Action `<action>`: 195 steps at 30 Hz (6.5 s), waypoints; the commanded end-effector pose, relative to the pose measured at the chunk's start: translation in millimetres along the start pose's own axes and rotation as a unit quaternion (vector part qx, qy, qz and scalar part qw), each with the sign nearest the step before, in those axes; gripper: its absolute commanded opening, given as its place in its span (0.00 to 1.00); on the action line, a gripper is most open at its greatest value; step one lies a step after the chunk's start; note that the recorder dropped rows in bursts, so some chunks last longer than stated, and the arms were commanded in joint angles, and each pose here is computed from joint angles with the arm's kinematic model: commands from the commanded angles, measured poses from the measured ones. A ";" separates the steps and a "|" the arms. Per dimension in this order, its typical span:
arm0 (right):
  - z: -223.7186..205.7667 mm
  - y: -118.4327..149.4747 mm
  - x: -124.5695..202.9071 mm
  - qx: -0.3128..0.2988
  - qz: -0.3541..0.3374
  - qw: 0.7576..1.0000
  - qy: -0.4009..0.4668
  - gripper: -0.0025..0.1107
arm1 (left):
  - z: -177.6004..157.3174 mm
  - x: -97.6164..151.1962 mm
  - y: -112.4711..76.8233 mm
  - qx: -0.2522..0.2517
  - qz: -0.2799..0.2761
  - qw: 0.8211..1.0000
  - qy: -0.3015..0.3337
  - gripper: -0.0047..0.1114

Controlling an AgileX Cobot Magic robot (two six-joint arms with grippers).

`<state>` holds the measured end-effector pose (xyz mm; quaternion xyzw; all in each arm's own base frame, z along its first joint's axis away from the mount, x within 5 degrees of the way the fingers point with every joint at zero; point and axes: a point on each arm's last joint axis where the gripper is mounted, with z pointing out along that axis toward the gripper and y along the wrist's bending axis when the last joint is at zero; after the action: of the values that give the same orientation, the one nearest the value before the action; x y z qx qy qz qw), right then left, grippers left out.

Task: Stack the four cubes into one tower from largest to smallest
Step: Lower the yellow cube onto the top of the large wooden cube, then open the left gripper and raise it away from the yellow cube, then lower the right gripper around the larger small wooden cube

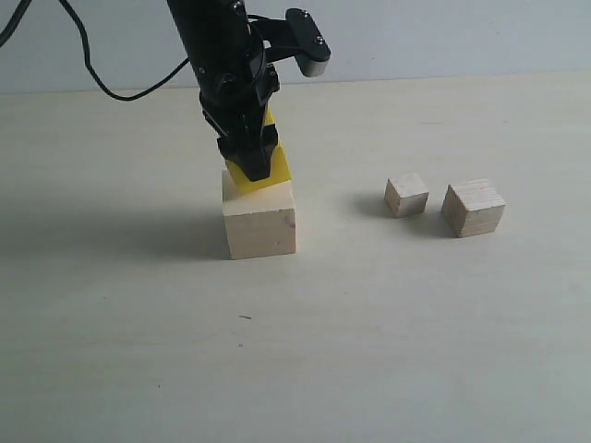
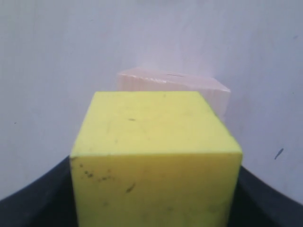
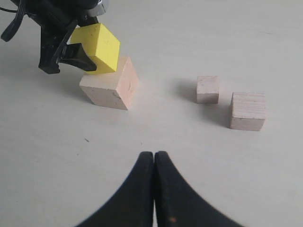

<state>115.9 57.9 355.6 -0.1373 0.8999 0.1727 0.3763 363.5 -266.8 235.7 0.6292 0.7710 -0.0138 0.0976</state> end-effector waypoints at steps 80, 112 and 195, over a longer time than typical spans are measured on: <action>-3.5 -18.6 -7.1 0.104 -0.017 0.993 -0.045 0.02 | -53.2 64.5 13.1 -0.068 -0.204 0.976 0.023 0.04; -3.2 -19.4 1.0 0.108 0.002 0.994 -0.003 0.02 | -7.4 63.4 6.0 0.083 -0.213 0.973 -0.028 0.04; 287.6 -114.3 -11.1 0.198 0.001 0.956 0.216 0.55 | -207.7 206.5 -143.9 -0.180 -0.359 0.883 -0.245 0.04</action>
<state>344.2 75.4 152.4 -0.0883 0.9779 -0.0439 0.1843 158.3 -68.3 389.7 0.2588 0.8847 -0.0652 0.3823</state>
